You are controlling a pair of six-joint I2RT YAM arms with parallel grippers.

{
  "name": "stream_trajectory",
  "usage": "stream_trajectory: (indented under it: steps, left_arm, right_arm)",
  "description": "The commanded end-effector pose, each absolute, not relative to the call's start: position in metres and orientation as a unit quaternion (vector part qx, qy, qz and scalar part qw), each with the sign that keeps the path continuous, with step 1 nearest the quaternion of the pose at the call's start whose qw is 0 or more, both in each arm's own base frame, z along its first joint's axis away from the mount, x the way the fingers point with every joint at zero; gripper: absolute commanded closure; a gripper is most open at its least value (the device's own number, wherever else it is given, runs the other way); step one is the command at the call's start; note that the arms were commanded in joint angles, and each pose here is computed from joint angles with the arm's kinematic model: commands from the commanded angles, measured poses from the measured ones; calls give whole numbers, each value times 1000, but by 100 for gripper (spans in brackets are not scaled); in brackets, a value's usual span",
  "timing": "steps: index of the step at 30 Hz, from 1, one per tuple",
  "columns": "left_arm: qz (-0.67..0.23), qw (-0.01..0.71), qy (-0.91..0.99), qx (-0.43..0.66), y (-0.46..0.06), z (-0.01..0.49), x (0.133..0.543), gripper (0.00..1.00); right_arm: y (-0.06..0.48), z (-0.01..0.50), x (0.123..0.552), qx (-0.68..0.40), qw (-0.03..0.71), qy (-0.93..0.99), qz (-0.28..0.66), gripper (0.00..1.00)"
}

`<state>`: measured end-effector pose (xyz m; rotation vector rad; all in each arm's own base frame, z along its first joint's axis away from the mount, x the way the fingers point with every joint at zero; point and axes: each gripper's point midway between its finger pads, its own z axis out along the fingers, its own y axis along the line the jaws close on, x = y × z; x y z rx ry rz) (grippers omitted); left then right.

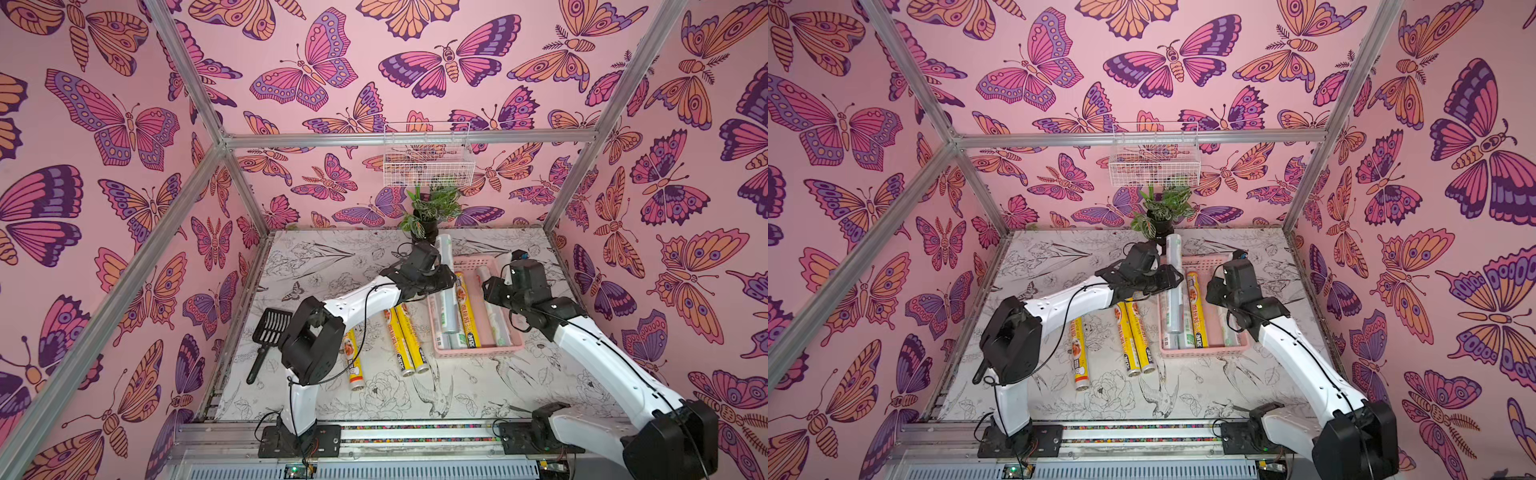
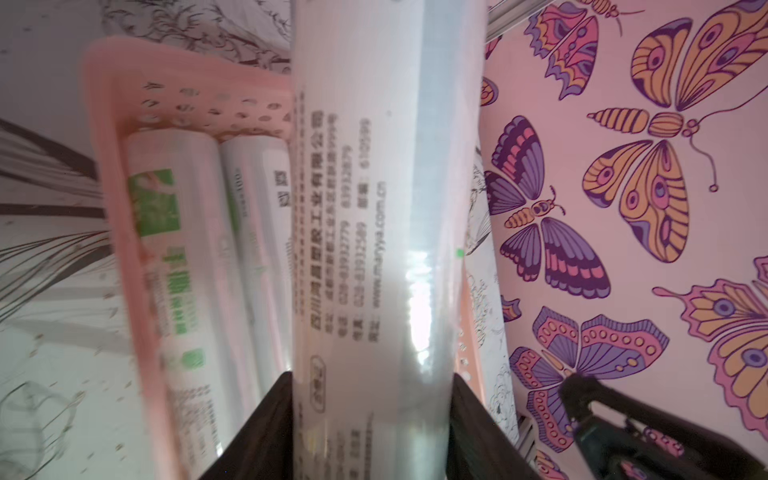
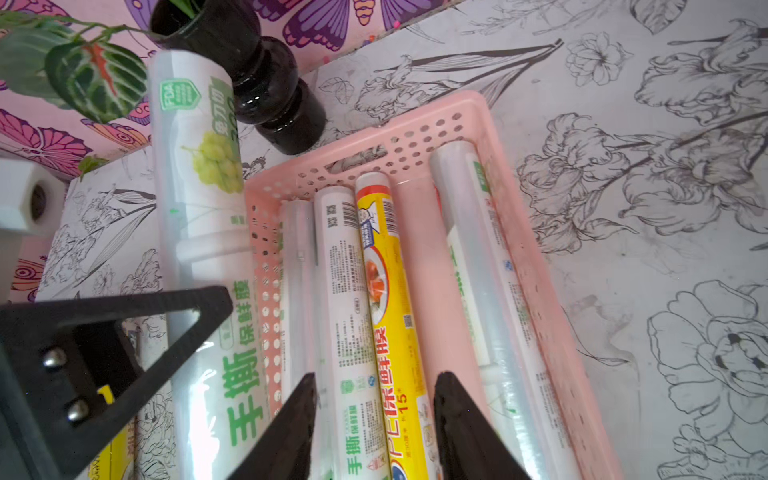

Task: Put the plastic wrap into the basket
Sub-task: Place the plastic wrap in the basket.

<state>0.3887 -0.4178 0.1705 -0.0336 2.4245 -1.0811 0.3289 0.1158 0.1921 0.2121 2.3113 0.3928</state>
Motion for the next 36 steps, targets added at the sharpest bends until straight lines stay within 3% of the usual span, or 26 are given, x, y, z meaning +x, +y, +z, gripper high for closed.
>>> stream_trajectory:
  steps: [1,17,36]
  left_arm:
    - [-457,242,855,-40,-449,197,398,87]
    - [-465,209,859,-52,-510,163,384,85]
    - [-459,155,873,-63,-528,117,373,77]
  right_arm:
    - [106,186,321,91,369,913,150,51]
    - [90,174,313,104,356,919,130,51]
    - [101,151,312,92,314,934,145,50]
